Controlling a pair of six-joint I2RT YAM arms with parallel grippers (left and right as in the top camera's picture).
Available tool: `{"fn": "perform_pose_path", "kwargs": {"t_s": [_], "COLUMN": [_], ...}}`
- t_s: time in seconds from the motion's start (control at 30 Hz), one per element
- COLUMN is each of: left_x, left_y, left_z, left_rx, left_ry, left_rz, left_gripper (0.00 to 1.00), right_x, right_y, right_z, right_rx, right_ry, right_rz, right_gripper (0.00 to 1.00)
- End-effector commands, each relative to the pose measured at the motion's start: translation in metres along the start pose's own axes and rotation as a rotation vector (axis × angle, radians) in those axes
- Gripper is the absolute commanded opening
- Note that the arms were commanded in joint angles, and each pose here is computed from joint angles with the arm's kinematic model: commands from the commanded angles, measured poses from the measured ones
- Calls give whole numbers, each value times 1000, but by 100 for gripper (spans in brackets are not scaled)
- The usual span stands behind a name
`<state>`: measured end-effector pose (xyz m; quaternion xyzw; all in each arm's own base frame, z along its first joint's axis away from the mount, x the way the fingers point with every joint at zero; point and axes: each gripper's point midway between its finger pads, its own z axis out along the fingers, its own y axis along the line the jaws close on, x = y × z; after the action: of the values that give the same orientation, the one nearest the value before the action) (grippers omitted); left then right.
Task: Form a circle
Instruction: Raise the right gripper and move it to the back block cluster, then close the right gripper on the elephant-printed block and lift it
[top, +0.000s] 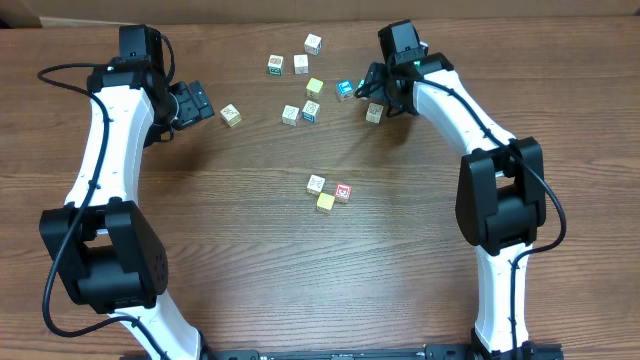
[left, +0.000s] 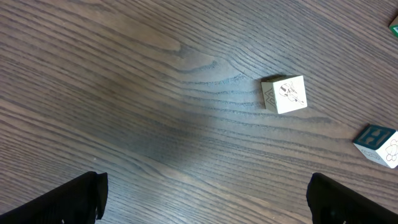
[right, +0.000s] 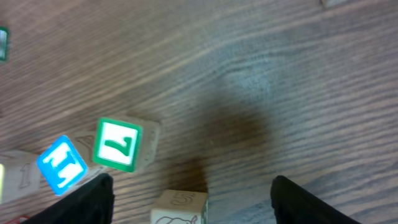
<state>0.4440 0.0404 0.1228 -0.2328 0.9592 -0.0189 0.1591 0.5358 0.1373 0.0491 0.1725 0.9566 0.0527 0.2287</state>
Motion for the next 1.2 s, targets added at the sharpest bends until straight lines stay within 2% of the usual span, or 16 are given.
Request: {"fn": "perform_pose_path", "kwargs": {"t_s": [0.0,0.1,0.17,0.37,1.17], "left_x": [-3,-3,-3,-3,-3], "left_y": [-4,-4,-4,-4,-4], "left_z": [-1,-1,-1,-1,-1], "left_rx": [11,11,11,11,11], "left_ry": [-7,-7,-7,-7,-7], "left_rz": [-7,-7,-7,-7,-7], "left_gripper": [99,100,100,100,100], "right_x": [16,19,20,20,26], "right_y": [-2,0,3,4,10], "right_z": [12,12,12,12,11], "right_rx": [17,16,14,12,8], "right_ry": [34,37,37,35,42], "right_rz": [-20,-25,-30,-30,-46], "right_gripper": [77,74,67,56,58]}}
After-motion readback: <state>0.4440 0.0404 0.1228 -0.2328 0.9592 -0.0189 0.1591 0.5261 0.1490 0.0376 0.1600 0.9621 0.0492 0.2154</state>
